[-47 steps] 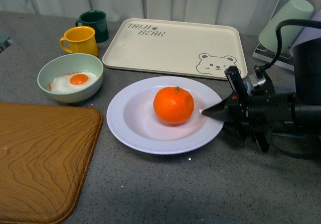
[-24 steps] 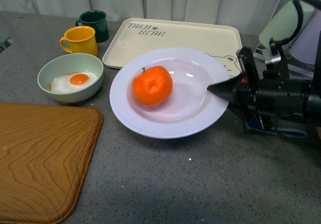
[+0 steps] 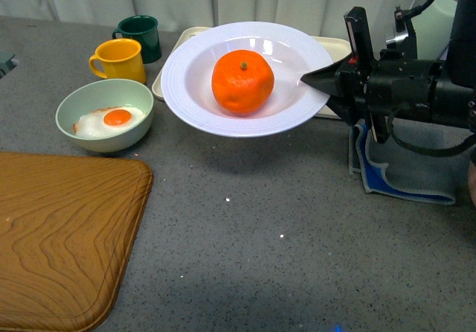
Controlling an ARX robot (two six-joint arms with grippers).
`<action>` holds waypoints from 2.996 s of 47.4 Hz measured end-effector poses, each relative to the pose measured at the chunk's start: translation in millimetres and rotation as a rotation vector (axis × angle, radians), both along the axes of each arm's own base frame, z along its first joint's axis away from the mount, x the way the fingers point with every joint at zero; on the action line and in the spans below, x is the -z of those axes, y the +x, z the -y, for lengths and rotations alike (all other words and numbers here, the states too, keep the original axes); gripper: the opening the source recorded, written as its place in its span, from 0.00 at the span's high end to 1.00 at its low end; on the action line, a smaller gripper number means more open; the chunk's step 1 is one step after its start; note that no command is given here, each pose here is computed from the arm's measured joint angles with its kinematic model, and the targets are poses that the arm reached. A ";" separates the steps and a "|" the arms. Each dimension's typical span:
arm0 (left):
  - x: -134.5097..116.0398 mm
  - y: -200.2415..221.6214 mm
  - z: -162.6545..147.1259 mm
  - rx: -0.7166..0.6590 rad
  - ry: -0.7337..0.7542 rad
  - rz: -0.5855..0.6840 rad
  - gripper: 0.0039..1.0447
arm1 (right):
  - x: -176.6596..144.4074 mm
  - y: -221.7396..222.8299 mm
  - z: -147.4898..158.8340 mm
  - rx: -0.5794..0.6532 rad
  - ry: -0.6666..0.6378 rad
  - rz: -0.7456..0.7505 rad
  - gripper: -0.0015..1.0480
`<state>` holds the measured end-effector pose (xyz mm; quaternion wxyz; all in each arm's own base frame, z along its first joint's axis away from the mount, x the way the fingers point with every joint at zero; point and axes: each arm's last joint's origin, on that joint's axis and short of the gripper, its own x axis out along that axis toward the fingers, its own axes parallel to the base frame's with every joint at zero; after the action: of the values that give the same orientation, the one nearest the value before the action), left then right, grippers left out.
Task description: Place orange and plate with both arms
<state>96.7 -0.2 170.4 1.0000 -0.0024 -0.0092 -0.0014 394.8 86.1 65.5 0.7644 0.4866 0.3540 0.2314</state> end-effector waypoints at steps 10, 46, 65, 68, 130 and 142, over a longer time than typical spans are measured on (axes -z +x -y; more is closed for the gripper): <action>0.0 0.0 0.0 0.000 0.000 0.000 0.06 | 4.8 37.0 -5.6 0.030 -0.010 -0.037 0.97; 0.0 0.0 0.0 0.000 0.000 0.000 0.06 | 31.1 125.2 -24.9 0.114 -0.128 -0.061 0.66; 0.0 0.0 0.0 0.000 0.000 0.000 0.06 | -21.7 86.5 -11.6 0.178 -0.477 0.211 0.07; 0.0 0.0 0.0 0.000 0.000 0.000 0.06 | -39.9 71.7 -6.4 0.366 -0.677 0.478 0.19; 0.0 0.0 0.0 0.000 0.000 0.000 0.06 | -96.2 -227.5 85.9 0.495 -1.057 0.754 0.99; 0.0 0.0 0.0 0.000 0.000 0.000 0.06 | -96.6 -249.1 85.9 0.495 -1.057 0.754 0.99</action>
<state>96.7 -0.2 170.4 1.0000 -0.0024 -0.0092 -0.0014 145.7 0.2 162.1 1.0000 0.0016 0.0079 0.0000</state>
